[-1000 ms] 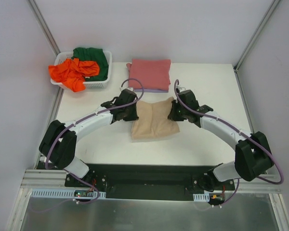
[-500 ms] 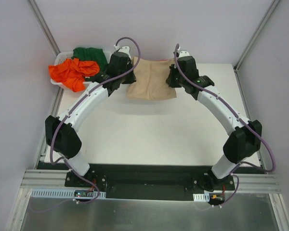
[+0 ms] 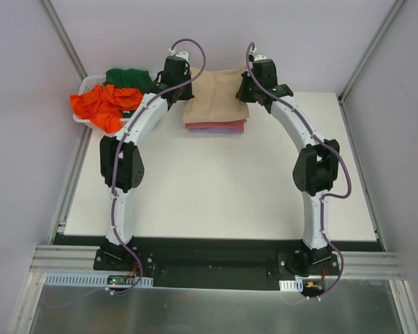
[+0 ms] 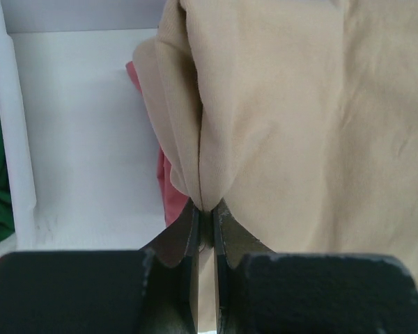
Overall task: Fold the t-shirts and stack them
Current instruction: Put the neatly folded tshirt into the corner of the board with both arms
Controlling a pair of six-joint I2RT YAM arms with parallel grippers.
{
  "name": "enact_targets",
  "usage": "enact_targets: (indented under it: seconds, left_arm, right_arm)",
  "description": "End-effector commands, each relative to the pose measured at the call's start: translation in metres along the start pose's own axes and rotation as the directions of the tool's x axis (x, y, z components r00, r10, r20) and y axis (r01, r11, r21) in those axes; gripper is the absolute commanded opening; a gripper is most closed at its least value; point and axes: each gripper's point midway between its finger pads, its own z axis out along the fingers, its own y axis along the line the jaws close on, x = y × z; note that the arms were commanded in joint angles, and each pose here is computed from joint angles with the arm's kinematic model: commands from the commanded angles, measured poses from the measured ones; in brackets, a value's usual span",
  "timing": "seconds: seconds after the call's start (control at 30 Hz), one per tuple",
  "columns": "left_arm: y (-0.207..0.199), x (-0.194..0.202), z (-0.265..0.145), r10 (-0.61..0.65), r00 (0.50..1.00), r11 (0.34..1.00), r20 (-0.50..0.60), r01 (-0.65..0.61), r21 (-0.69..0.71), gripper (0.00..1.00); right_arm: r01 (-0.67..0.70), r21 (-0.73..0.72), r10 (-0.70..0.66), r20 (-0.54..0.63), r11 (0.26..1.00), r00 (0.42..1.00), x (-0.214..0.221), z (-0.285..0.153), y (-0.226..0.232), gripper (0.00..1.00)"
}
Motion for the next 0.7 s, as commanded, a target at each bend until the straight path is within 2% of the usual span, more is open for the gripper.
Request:
enact_targets:
  seconds: [0.0,0.23,0.67]
  left_arm:
    - [0.008,-0.034,0.010,0.028,0.997,1.000,0.077,-0.028,0.004,0.00]
    - [0.018,-0.036,0.043,-0.001,0.997,1.000,0.083,0.000,0.016,0.00]
    - [0.040,-0.007,0.077,-0.038,0.999,0.999,0.024,0.039,-0.005,0.00]
  right_arm:
    - [0.009,-0.041,-0.008,0.026,0.999,1.000,-0.016,0.025,-0.004,0.00]
    - [-0.078,-0.065,0.080,0.030,0.995,0.996,-0.011,0.060,-0.015,0.00]
    - [-0.162,-0.077,0.162,-0.010,0.984,0.987,0.012,0.099,-0.032,0.00]
